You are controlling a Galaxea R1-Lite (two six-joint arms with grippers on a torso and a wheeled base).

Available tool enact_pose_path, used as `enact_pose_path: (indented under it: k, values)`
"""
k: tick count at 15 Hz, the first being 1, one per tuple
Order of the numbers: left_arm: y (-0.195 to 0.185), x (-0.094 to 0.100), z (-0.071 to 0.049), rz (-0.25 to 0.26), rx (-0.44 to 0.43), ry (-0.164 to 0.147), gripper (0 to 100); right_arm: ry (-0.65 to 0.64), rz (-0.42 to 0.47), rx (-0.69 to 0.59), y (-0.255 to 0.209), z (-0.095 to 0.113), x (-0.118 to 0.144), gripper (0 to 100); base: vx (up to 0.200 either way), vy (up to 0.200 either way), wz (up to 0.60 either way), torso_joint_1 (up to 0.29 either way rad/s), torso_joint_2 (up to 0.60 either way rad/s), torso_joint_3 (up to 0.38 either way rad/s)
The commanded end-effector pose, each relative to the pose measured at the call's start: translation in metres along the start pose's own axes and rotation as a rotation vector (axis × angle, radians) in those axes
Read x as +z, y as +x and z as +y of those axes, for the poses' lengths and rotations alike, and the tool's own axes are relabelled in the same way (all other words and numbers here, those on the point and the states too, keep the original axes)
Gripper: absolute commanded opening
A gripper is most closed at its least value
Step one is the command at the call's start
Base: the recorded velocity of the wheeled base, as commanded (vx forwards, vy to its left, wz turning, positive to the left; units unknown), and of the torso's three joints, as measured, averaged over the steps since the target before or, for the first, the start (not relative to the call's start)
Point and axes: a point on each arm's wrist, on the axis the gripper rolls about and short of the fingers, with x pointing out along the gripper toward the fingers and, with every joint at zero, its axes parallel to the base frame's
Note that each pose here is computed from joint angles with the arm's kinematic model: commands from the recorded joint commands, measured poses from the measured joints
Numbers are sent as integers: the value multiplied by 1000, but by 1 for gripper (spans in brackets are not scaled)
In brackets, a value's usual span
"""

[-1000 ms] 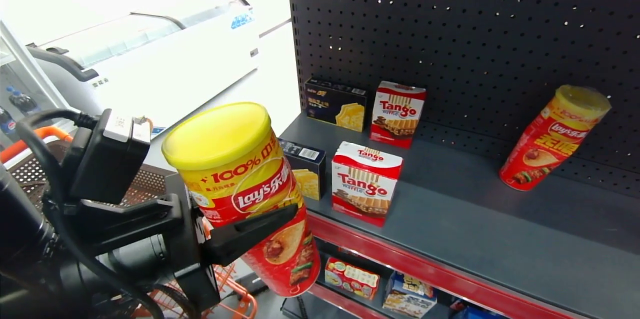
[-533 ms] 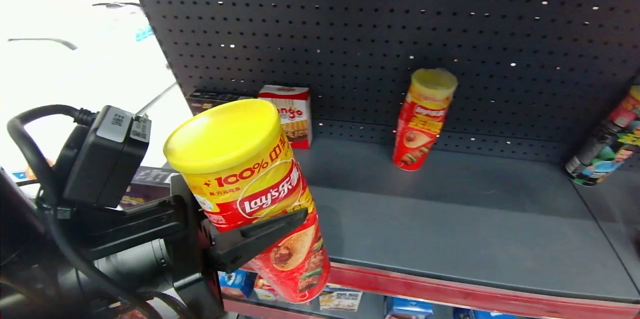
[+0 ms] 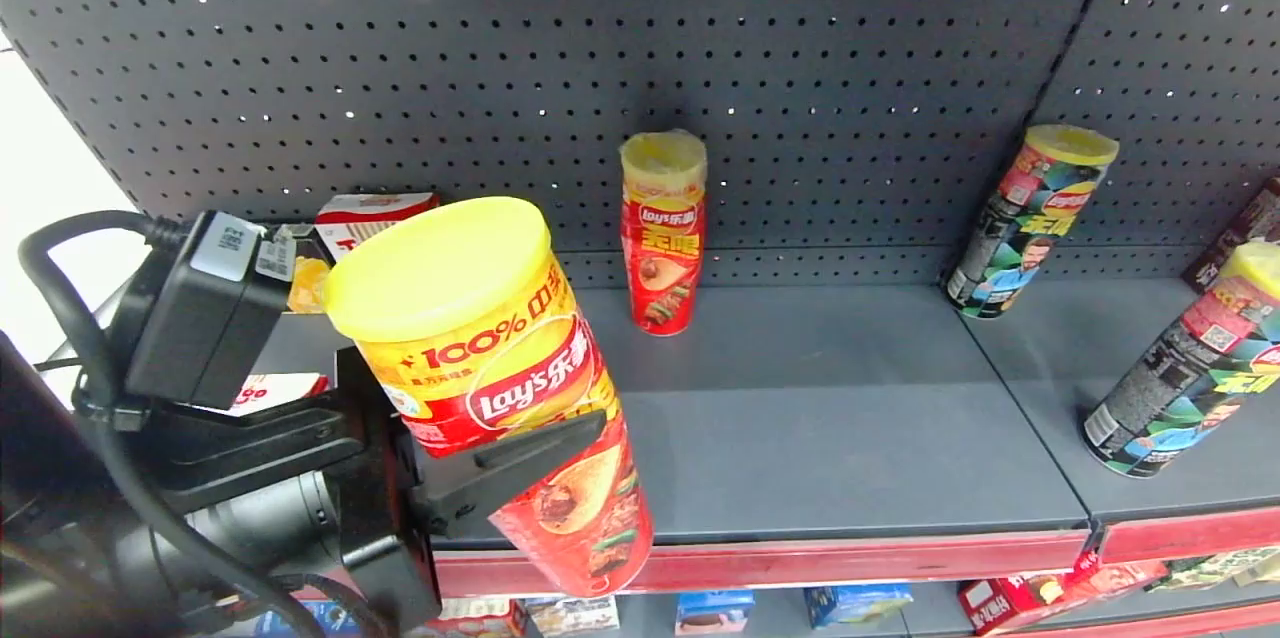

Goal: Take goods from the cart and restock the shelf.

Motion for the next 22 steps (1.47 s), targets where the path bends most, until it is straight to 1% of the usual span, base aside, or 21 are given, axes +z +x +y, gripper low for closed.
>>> enact_pose_path:
  k: [1, 8, 9, 10, 16, 18, 20, 22]
  values:
    - [-1, -1, 0, 1, 1, -2, 0, 0, 4, 2, 0, 0, 0, 100, 0, 0, 0, 0, 0, 0]
    - [-4, -1, 9, 3, 50, -3, 0, -1, 4, 3, 0, 0, 0, 100, 0, 0, 0, 0, 0, 0]
    - [-5, -1, 10, 1, 56, -12, 0, -1, 4, 3, 0, 0, 0, 100, 0, 0, 0, 0, 0, 0]
    - [-5, 0, 10, -3, 56, -27, 0, -4, 4, 3, 0, 0, 0, 100, 0, 0, 0, 0, 0, 0]
    - [-7, -3, 10, 5, 59, -36, 0, 0, 4, -1, 0, 0, 0, 100, 0, 0, 0, 0, 0, 0]
    - [-10, -9, 9, 20, 62, -44, 0, -6, 5, 5, 0, 0, 0, 100, 0, 0, 0, 0, 0, 0]
    - [-15, -19, 9, 50, 71, -57, 0, -6, 2, 9, 0, 0, 0, 100, 0, 0, 0, 0, 0, 0]
    - [-20, -14, 8, 30, 78, -48, 0, -6, 7, 42, 0, 1, 1, 100, 0, 0, 0, 0, 0, 0]
